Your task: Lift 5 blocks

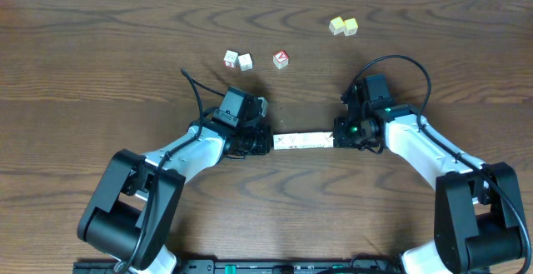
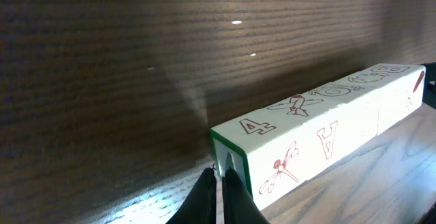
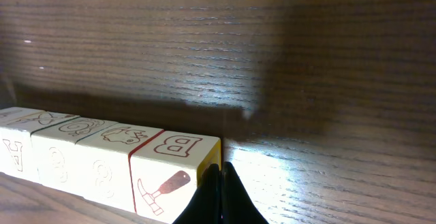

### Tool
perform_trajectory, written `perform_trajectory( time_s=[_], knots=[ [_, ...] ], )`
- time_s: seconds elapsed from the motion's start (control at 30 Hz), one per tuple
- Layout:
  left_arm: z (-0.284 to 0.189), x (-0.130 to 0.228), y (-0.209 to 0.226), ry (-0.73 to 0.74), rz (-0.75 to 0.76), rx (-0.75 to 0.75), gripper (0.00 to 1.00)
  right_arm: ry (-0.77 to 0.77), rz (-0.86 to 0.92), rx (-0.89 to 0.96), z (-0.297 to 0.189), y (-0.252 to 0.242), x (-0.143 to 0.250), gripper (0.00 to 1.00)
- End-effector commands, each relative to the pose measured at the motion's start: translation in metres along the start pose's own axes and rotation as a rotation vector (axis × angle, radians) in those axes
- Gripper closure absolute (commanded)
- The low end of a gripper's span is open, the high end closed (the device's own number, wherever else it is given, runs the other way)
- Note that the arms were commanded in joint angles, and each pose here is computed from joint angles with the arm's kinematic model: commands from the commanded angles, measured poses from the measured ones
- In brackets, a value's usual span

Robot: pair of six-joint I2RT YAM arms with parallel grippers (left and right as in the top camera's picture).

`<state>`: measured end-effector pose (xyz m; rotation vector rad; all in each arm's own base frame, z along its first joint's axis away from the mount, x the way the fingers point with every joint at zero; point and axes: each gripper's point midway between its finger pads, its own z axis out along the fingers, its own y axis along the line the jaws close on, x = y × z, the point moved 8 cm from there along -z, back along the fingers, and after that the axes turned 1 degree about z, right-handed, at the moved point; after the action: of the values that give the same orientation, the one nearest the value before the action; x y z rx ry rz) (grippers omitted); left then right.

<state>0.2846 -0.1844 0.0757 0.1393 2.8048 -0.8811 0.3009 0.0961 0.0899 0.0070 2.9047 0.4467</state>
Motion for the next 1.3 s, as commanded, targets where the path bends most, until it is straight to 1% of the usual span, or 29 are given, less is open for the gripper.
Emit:
perform_trajectory(
  time_s=[0.0,0.57,0.97,1.27],
  knots=[
    [-0.008,-0.003,-0.010,-0.015,0.036,0.037,0.93,-0.006,-0.016,-0.070,-0.005,0.016,-0.004,0.99],
    [-0.009,-0.004,-0.013,-0.009,0.038,0.060,0.93,-0.001,-0.017,-0.100,-0.006,0.019,-0.004,0.99],
    [-0.022,-0.007,-0.022,-0.043,0.058,0.075,0.93,-0.002,-0.020,-0.123,-0.006,0.022,-0.005,0.99],
    [-0.022,-0.006,-0.022,-0.037,0.055,0.073,0.93,-0.003,-0.024,-0.150,-0.009,0.026,-0.007,0.99]
  ],
)
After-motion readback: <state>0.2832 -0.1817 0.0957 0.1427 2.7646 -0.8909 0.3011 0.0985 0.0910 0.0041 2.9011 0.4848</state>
